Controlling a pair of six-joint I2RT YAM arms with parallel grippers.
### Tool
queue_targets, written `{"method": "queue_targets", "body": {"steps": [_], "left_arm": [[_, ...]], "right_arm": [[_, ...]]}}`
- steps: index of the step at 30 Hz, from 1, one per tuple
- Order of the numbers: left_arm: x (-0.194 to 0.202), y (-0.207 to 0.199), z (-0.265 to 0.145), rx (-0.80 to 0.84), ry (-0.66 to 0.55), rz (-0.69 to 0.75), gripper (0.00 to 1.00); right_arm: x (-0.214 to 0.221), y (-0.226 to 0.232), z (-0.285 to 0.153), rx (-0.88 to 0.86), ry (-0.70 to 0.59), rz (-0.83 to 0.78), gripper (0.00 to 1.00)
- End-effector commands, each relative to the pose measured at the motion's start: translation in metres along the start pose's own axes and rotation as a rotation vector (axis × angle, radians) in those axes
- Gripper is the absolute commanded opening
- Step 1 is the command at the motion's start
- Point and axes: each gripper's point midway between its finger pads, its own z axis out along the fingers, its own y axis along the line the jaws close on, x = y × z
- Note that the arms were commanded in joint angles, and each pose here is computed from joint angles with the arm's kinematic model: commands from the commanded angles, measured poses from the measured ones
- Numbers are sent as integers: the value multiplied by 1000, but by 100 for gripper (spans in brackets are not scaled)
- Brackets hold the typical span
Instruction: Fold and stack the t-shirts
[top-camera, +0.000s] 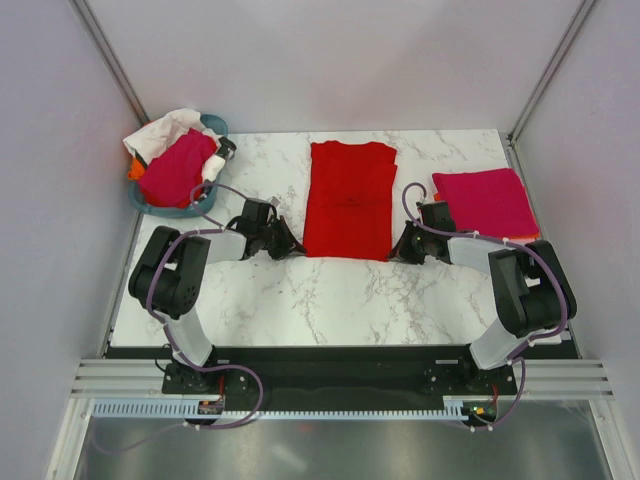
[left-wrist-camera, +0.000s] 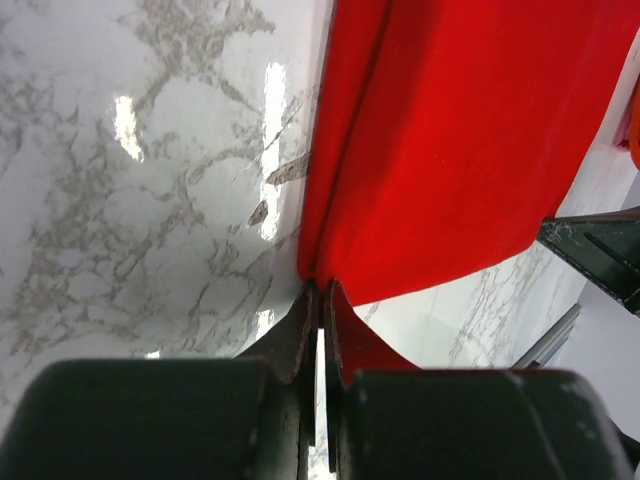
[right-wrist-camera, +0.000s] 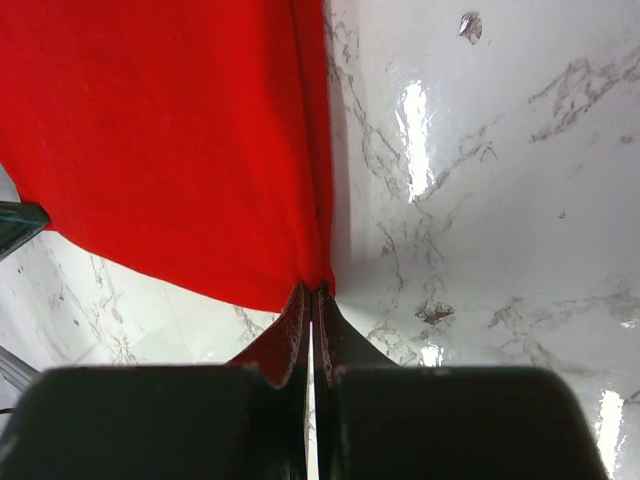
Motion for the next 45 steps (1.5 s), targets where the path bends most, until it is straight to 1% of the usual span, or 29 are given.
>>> {"method": "queue_targets", "body": {"steps": [1,5,6,11,12,14,16,18,19,21,23,25,26,29,30,34,39,42,45], "left_arm": [[5,8,11,-20,11,3,2],[2,4,3,-15,-16,8,2],[-3,-3,-4,1,-38,19,2],[-4,-24,-25,55,-51,38,2],[-7,-33,-35,77,-72,51,2],[-3,-32,-43,67,-78,53,2],[-6,-42,-60,89,-111,75,2],[2,-42,-71,85,-106,78,2],[3,-50,-83,109,-125,98,2],[17,-44,-90,96,-103,97,2],[31,-47,-102,116,-106,116,2],[50,-46,-109,122,-83,114,2],[53,-54,-120,156,-103,127,2],[71,-65,-135,202,-99,123,2],[71,-74,-147,236,-125,135,2],[72,-96,-175,298,-166,136,2],[65,-101,-182,275,-178,136,2],[56,-103,-181,252,-198,131,2],[41,-103,-180,216,-247,124,2]], "right_arm": [[3,-3,5,1,5,-18,0],[-2,2,-2,-1,-5,-35,0],[-3,4,-5,-5,-11,-40,0],[-11,22,-23,-49,-36,-55,0],[-12,24,-27,-56,-40,-58,0],[-11,32,-39,-78,-48,-71,0],[-15,40,-54,-101,-78,-95,0],[-10,41,-65,-103,-75,-106,0],[-8,46,-75,-123,-91,-116,0],[2,49,-85,-145,-75,-121,0],[11,50,-100,-161,-76,-135,0],[20,52,-115,-179,-78,-151,0],[22,53,-120,-183,-82,-158,0],[24,59,-142,-197,-119,-184,0],[23,60,-147,-198,-130,-189,0],[11,76,-174,-217,-198,-209,0],[-6,85,-181,-206,-237,-217,0],[-21,88,-178,-179,-255,-223,0],[-38,87,-166,-136,-257,-217,0]]}}
